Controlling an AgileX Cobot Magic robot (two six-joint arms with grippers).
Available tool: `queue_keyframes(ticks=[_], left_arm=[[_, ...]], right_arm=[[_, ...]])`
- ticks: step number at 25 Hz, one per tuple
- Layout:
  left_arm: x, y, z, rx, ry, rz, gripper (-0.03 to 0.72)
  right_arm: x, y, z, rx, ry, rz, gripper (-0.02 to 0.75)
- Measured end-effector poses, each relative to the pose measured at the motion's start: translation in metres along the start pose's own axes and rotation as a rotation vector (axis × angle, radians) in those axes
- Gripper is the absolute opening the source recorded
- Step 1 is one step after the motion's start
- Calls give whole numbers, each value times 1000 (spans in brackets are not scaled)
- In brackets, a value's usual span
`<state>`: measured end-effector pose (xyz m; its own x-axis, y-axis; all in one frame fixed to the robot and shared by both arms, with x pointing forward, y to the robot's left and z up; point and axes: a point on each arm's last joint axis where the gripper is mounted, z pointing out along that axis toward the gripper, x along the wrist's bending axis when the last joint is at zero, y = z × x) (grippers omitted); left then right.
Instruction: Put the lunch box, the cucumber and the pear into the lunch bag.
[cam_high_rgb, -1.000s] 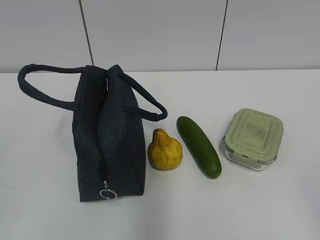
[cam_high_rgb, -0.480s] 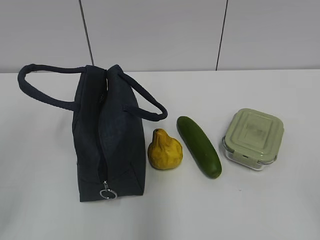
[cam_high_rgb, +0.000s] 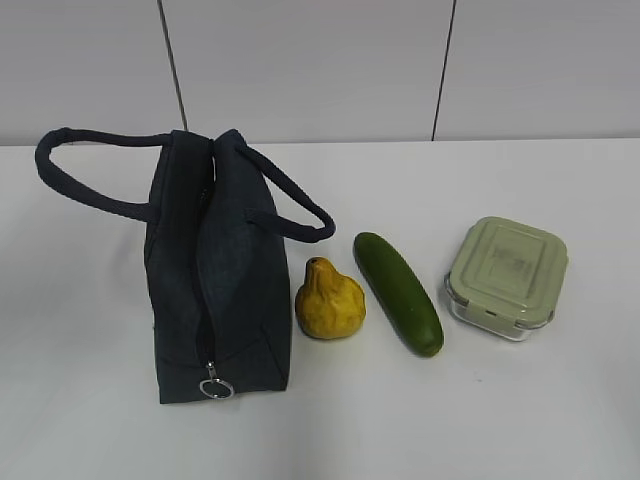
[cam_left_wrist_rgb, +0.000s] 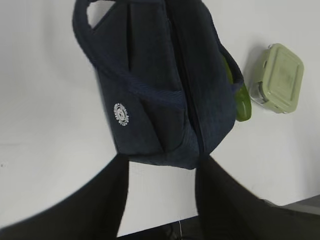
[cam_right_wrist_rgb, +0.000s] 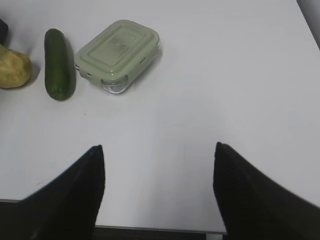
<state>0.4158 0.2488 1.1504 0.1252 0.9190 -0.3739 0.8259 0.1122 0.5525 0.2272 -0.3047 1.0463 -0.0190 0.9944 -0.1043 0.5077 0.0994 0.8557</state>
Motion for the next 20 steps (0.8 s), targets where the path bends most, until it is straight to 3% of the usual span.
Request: queue_keyframes(ticks=[5, 12, 20], left_arm=[[-17, 31, 42, 106, -36, 37, 399], [-44, 73, 96, 176, -64, 83, 421], [-34, 97, 154, 271, 62, 44, 421]], right_arm=[[0, 0, 0, 0, 0, 0, 503], [0, 0, 0, 0, 0, 0, 503], [0, 0, 0, 0, 0, 0, 503]])
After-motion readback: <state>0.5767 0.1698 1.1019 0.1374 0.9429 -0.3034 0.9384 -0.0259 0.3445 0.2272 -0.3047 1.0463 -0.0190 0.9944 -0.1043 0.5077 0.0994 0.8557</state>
